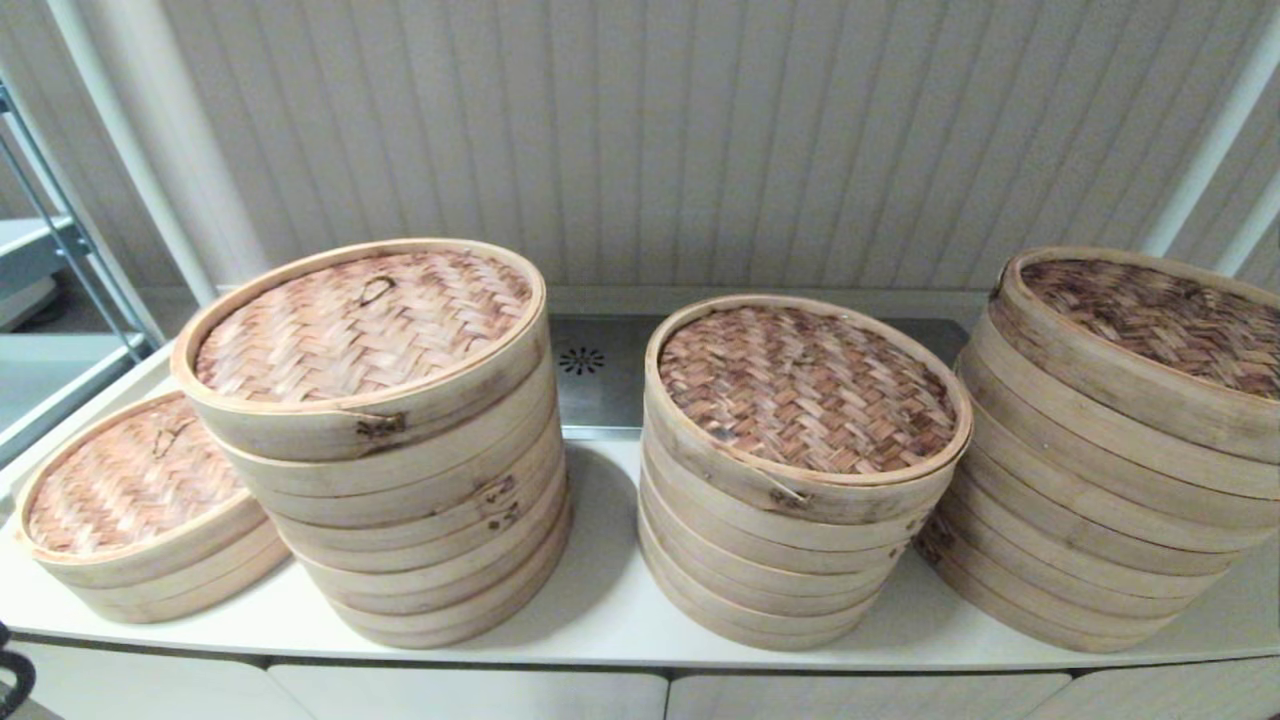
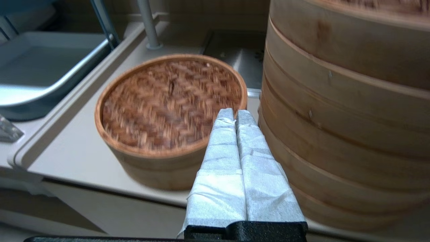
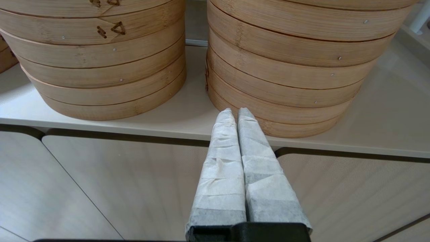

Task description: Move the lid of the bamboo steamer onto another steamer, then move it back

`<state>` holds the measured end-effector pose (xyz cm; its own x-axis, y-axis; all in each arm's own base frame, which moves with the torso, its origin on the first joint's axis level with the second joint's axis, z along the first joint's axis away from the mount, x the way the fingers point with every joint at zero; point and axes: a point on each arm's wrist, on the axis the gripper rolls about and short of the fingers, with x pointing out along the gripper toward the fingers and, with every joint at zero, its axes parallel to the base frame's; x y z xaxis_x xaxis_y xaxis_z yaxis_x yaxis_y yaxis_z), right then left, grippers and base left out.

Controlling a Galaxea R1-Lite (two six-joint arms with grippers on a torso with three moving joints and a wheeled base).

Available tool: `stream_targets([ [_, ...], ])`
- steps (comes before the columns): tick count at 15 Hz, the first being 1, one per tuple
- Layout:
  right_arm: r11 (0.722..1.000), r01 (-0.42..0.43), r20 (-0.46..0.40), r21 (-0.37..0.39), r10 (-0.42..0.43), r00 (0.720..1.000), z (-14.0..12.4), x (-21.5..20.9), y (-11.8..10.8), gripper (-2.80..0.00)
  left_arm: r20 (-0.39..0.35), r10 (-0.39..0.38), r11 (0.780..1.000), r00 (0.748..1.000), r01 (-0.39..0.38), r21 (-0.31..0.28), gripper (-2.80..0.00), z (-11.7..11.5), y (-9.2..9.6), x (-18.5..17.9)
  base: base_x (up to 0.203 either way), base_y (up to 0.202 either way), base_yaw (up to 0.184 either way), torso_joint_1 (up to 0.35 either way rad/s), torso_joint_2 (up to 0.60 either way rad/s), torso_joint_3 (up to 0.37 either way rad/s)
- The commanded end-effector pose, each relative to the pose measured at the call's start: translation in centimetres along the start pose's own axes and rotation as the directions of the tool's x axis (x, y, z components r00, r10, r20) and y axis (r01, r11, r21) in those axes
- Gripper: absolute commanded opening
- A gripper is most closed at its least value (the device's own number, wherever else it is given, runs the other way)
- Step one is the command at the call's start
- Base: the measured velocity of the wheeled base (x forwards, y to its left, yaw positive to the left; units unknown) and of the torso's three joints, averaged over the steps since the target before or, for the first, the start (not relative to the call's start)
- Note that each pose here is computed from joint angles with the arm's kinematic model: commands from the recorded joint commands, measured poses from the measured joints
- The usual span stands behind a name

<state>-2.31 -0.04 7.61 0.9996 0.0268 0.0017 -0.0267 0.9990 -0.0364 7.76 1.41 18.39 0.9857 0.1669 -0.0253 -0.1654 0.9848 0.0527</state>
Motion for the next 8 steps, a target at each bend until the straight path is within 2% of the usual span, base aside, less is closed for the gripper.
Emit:
stream_targets([
  [1, 1.0, -0.001, 0.004, 0.0, 0.001, 1.0, 0.0, 0.0, 0.0, -2.8, 0.065, -0.03, 1.0, 0.997, 0.03, 0.002, -2.8, -1.2, -0.4, -2.9, 0.0, 0.0, 0.0, 0.0, 0.0, 0.0],
  [5, 1.0, -0.001, 0.004, 0.0, 0.001, 1.0, 0.0, 0.0, 0.0, -2.8, 0.039, -0.09, 0.996, 0.995, 0.09, 0.001, -2.8, -4.3, -0.3, -7.0, 0.0, 0.0, 0.0, 0.0, 0.0, 0.0],
  [8, 1.0, -0.001, 0.004, 0.0, 0.001, 1.0, 0.0, 0.0, 0.0, -2.8, 0.019, -0.114, 0.993, 0.993, 0.114, 0.003, -2.8, -7.1, -0.1, -8.6, 0.0, 0.0, 0.0, 0.0, 0.0, 0.0],
])
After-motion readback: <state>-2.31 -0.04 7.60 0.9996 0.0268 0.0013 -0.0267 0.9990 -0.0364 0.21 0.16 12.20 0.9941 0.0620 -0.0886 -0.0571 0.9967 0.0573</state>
